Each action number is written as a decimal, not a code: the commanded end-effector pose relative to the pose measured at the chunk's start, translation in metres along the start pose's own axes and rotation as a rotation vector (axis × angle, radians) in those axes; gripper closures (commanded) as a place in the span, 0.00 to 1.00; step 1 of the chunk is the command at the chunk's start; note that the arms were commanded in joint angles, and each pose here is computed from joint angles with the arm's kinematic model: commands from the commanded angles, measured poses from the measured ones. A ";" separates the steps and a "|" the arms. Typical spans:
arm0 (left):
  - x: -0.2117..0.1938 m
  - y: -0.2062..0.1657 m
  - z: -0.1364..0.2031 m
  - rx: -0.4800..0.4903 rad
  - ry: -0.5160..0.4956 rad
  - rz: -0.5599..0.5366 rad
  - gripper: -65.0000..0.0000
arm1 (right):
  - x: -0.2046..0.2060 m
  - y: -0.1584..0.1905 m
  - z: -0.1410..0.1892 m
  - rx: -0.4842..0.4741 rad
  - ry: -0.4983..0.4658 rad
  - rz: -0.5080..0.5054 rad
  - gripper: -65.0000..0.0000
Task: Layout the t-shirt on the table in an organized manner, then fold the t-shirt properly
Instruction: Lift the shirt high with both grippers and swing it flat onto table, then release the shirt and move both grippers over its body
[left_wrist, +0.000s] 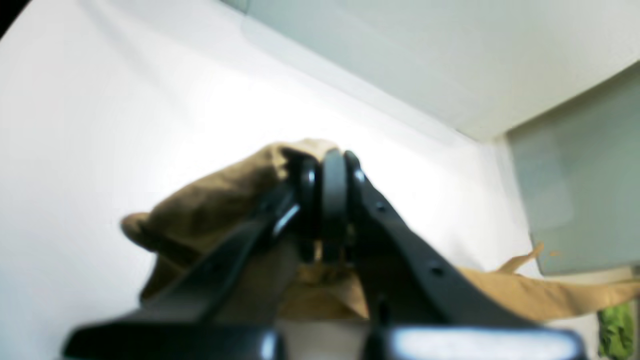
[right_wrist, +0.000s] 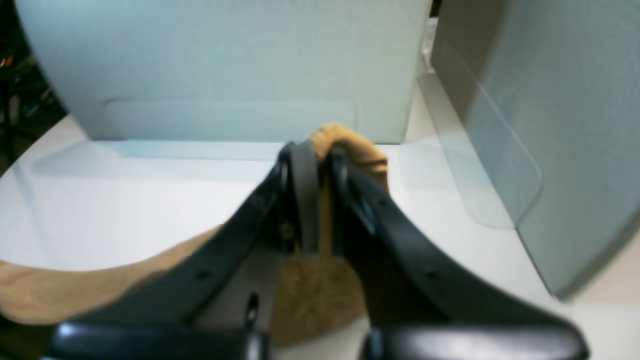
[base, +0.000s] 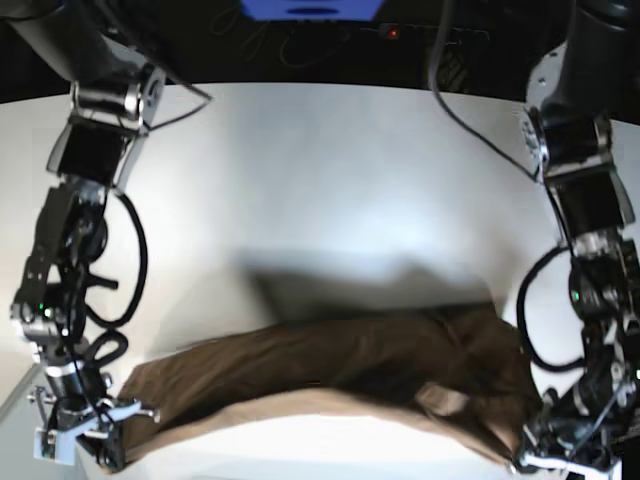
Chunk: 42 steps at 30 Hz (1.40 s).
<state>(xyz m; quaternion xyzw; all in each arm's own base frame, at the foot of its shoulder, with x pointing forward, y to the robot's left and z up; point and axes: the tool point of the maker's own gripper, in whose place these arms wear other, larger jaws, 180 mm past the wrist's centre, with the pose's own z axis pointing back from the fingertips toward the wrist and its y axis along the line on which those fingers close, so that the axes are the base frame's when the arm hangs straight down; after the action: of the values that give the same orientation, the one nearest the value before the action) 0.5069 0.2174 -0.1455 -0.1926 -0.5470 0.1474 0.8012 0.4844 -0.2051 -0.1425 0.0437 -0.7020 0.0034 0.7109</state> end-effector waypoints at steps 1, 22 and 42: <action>0.050 -0.024 0.003 -0.050 -0.105 -0.014 1.00 | 0.049 -0.006 -0.007 -0.001 -0.135 0.011 1.00; -0.011 -0.016 0.020 -0.045 -0.016 -0.068 1.00 | -0.034 -0.032 0.061 -0.082 -0.058 0.013 1.00; -0.233 0.104 0.136 0.207 0.349 0.079 1.00 | -0.208 -0.048 0.167 -0.121 0.359 -0.004 0.81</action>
<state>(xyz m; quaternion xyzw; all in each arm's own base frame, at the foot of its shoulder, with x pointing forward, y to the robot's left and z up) 0.2865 0.2215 -0.3535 -0.1536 -0.3532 0.2030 0.9002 0.3104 -0.2516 -0.3668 0.0010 -0.5395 -0.0378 0.8411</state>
